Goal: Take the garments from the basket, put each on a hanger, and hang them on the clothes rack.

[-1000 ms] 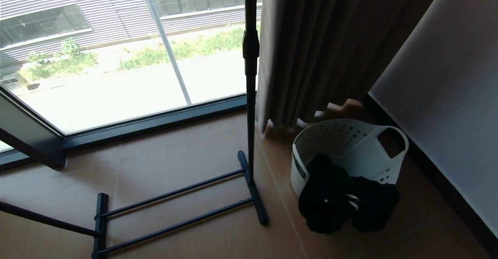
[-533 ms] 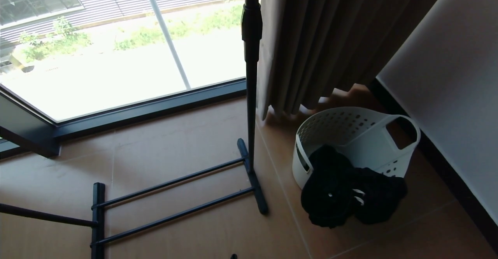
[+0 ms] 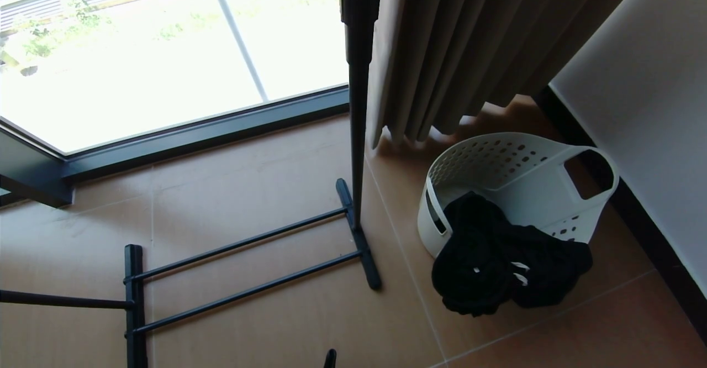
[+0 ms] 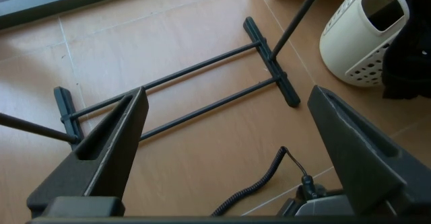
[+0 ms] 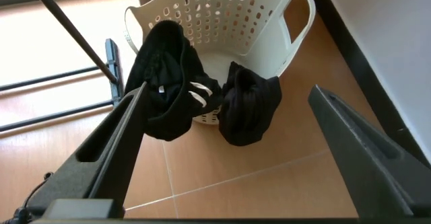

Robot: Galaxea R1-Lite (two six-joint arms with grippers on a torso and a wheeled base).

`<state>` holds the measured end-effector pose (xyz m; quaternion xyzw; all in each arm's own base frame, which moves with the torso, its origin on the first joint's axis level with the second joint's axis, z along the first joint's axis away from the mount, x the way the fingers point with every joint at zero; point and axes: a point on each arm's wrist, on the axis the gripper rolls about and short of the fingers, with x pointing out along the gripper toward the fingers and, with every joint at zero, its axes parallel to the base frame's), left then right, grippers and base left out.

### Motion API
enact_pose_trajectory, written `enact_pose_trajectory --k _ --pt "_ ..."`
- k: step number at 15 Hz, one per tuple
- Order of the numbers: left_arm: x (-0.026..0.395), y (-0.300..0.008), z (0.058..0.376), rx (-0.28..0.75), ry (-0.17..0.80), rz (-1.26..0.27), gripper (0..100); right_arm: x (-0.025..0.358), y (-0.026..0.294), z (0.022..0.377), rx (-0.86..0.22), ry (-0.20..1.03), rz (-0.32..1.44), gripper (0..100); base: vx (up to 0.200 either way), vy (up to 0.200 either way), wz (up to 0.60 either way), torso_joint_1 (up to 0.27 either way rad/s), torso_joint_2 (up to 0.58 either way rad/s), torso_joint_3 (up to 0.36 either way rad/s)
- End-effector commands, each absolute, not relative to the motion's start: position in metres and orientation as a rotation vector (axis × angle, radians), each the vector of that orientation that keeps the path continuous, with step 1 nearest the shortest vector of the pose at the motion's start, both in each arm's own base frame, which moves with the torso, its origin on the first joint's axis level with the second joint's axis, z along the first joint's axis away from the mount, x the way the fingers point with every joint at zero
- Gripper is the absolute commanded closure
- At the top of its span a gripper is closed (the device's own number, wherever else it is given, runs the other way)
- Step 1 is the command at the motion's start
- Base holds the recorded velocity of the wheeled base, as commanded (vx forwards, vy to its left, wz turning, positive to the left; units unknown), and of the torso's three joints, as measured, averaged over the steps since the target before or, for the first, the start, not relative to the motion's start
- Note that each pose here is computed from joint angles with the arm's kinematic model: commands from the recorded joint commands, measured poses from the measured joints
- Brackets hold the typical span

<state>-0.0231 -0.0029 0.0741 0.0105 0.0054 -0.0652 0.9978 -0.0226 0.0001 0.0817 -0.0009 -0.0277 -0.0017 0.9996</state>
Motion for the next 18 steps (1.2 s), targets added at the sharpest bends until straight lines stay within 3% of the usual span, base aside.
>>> enact_pose_trajectory --k 1,5,8,11,12,14,18 --pt "-0.023 -0.003 0.074 0.021 0.012 -0.129 0 -0.023 0.0 0.082 -0.003 -0.055 -0.003 0 0.0 0.0 0.0 0.002 0.01 -0.056" --pt "-0.023 -0.003 0.074 0.036 0.01 -0.123 0 -0.022 0.0 0.08 -0.033 -0.032 0.009 0 0.0 0.0 0.0 0.0 0.0 0.0" --pt "-0.023 -0.003 0.074 0.018 0.01 -0.127 0 -0.01 0.0 0.083 -0.033 0.108 0.051 0 0.0 0.0 0.0 0.0 0.0 0.0" --pt "-0.023 -0.003 0.074 0.016 0.01 -0.129 0 0.008 0.002 0.085 -0.065 0.297 0.237 0 0.0 0.0 0.0 0.0 0.0 0.0" --pt "-0.023 -0.003 0.074 0.016 0.01 -0.129 0 0.01 0.003 0.089 -0.069 0.307 0.252 0 0.0 0.0 0.0 0.0 0.0 0.0" --pt "-0.023 -0.003 0.074 0.016 0.01 -0.132 0 0.034 0.013 0.111 -0.141 0.413 0.379 0 0.0 0.0 0.0 0.0 0.0 0.0" --pt "-0.023 -0.003 0.074 0.012 0.01 -0.127 0 0.084 0.034 0.115 -0.319 0.548 0.453 0 0.0 0.0 0.0 0.0 0.0 0.0"
